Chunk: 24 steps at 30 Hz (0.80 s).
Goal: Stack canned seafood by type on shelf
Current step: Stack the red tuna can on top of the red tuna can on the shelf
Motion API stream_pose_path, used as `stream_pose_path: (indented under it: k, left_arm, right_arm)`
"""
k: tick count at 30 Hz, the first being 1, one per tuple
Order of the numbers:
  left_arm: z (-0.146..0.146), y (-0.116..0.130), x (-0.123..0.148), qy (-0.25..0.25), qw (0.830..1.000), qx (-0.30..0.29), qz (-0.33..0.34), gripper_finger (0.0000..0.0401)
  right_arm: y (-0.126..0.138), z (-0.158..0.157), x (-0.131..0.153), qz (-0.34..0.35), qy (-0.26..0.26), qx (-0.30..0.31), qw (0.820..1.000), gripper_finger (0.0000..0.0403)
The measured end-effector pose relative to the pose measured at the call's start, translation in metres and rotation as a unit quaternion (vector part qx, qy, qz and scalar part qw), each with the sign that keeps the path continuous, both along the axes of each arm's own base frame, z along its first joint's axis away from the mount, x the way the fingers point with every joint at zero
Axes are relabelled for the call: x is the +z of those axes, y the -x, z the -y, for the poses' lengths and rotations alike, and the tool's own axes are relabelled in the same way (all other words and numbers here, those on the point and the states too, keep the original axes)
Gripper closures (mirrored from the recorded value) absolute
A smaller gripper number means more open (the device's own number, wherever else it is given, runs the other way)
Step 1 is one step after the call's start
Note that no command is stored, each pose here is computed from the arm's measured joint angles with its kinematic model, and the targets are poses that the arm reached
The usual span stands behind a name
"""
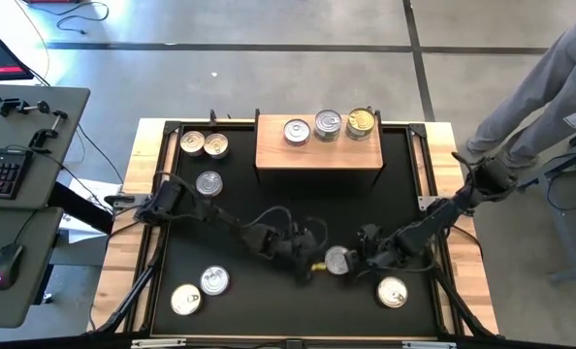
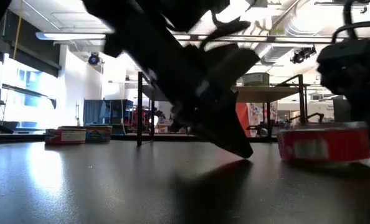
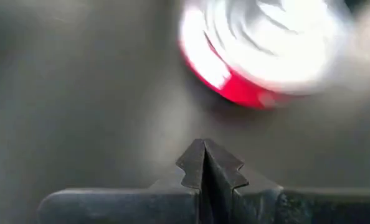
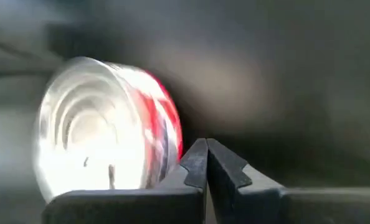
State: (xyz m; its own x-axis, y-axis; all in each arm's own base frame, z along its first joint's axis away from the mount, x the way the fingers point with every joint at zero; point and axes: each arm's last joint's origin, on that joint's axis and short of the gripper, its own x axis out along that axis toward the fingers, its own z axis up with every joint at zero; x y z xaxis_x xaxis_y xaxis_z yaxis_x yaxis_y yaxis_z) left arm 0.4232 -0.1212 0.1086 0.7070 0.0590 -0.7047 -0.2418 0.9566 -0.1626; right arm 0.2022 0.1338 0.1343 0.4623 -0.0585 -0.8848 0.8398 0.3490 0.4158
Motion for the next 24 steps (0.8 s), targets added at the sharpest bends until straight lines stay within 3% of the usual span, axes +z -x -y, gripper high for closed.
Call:
stream_pose_path:
  k: [4,9,14,24]
  left_arm:
    - [-0.013,-0.006,0.002,0.027,1.000,0.000,0.009,0.0401]
    - [-0.001,-0.004,0.003,0.051,0.998,-0.022,0.016,0.0401]
    - [0.016,0.001,0.003,0.039,0.999,-0.032,0.017,0.0401]
    - [0.011,-0.012,-0.005,0.077,0.995,-0.035,0.053,0.0401]
  right_arm:
    - [-0.009,0.010,0.000,-0.009,-0.013,0.017,1.000,0.0403]
    - [-0.015,0.011,0.002,0.011,-0.026,0.030,0.999,0.0403]
    - [-0.015,0.010,0.002,0.008,-0.031,0.034,0.999,0.0403]
    - [-0.016,0.008,0.003,0.012,-0.047,0.037,0.998,0.0403]
